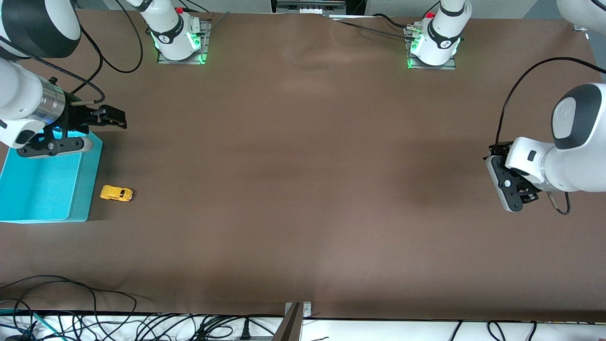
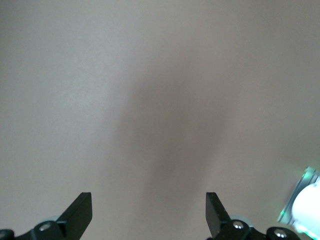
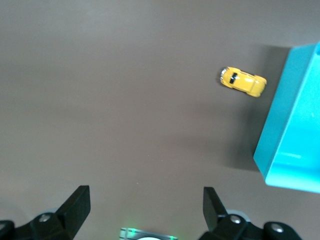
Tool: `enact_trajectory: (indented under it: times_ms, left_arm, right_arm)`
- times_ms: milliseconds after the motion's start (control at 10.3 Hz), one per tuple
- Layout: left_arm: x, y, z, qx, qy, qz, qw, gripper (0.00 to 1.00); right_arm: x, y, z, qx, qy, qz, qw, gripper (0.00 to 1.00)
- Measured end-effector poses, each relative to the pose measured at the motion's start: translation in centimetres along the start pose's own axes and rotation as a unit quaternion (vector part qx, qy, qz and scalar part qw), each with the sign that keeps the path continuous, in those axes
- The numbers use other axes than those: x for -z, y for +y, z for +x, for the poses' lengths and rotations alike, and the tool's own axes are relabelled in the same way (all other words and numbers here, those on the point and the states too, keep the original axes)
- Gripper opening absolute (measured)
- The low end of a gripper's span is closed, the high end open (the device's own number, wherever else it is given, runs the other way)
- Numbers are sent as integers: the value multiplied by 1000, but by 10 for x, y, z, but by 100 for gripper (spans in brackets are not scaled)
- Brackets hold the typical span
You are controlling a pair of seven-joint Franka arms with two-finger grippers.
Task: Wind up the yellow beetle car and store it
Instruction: 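Lower the right gripper to the car while the left gripper retracts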
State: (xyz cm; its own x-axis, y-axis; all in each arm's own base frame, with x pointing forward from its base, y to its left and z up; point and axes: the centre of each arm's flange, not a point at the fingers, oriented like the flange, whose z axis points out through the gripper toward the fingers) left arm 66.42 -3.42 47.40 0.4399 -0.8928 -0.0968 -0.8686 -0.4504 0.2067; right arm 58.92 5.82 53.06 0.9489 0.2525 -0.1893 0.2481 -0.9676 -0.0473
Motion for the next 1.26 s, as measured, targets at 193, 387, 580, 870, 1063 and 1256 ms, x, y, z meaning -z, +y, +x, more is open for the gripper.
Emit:
enact_trajectory:
  times_ms: [193, 387, 580, 870, 1063, 1256]
  left_arm:
    - [28, 24, 5, 85, 5, 10, 996, 100]
    - [52, 41, 1, 147, 13, 17, 989, 100]
    - [81, 65, -1, 211, 30, 29, 977, 100]
    - [109, 107, -17, 265, 45, 46, 962, 100]
    - [111, 134, -40, 345, 55, 53, 935, 100]
    - [106, 164, -58, 428, 60, 53, 900, 100]
  right_arm:
    - [-20, 6, 19, 104, 8, -3, 995, 100]
    - [-38, 16, 36, 187, 14, -12, 982, 100]
    - [-62, 27, 49, 278, 19, -26, 960, 100]
    - [-109, 63, 66, 400, 14, -25, 916, 100]
    - [-132, 74, 71, 457, 12, -23, 889, 100]
    - [-160, 78, 70, 509, 17, -30, 860, 100]
